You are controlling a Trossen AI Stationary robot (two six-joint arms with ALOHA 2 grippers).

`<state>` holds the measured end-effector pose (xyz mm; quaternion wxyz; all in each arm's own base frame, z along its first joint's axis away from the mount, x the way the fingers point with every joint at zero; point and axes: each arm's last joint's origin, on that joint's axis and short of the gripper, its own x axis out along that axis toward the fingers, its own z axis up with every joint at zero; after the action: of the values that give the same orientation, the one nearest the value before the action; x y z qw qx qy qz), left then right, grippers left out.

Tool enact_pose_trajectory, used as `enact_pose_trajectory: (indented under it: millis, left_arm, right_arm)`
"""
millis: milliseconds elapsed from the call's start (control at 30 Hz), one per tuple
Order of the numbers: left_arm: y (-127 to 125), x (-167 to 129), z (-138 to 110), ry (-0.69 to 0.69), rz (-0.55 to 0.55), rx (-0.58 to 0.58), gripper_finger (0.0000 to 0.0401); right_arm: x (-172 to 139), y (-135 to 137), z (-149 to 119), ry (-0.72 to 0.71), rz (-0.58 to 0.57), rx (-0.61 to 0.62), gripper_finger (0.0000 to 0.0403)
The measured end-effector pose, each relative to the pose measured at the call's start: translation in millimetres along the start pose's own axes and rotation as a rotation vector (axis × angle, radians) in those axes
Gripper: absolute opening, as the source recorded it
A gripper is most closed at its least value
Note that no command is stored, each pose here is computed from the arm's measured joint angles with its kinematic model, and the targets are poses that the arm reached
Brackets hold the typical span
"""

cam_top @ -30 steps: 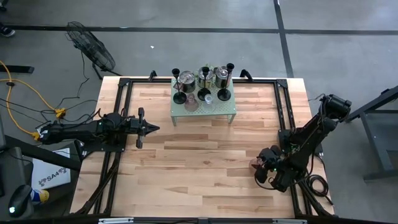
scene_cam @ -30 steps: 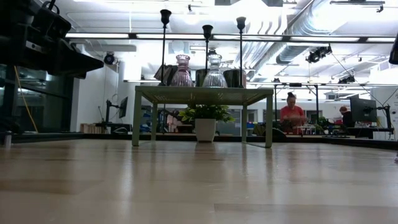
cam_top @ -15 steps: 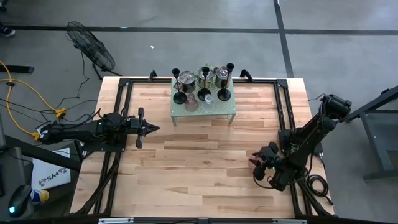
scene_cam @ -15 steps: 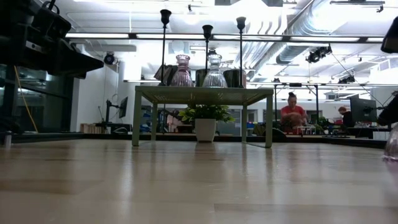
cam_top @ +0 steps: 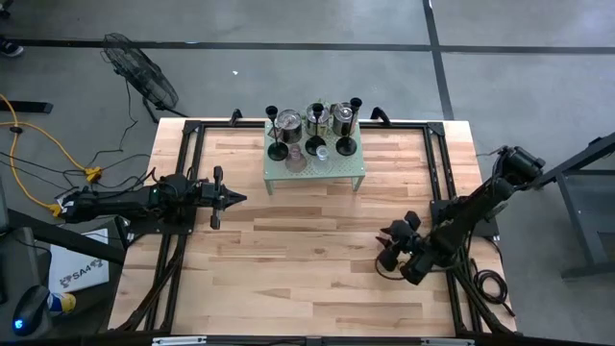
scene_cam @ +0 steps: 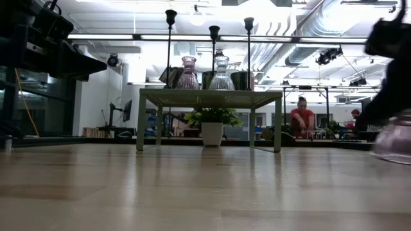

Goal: Pick & Place candle stick holders
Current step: Put the pink candle holder on the shelf

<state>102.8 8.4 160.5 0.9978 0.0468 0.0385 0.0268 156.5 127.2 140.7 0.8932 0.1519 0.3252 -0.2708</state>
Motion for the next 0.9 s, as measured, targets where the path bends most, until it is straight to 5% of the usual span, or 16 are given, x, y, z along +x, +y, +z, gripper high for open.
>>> enact_pose_trajectory:
  millis: [133,467,900]
  left_arm:
    - [0,0,0,0.0,0.0,0.0,0.0]
    - [0,0,0,0.0,0.0,0.0,0.0]
    - [0,0,0,0.0,0.0,0.0,0.0]
  right_arm:
    - [11,1,12,-0.019,-0.017,-0.027,0.0126]
    - [29,-2,32,-0.026,-0.043,-0.023,0.0233]
    - [-12,-24,57,0.109,0.144,0.158,0.0244]
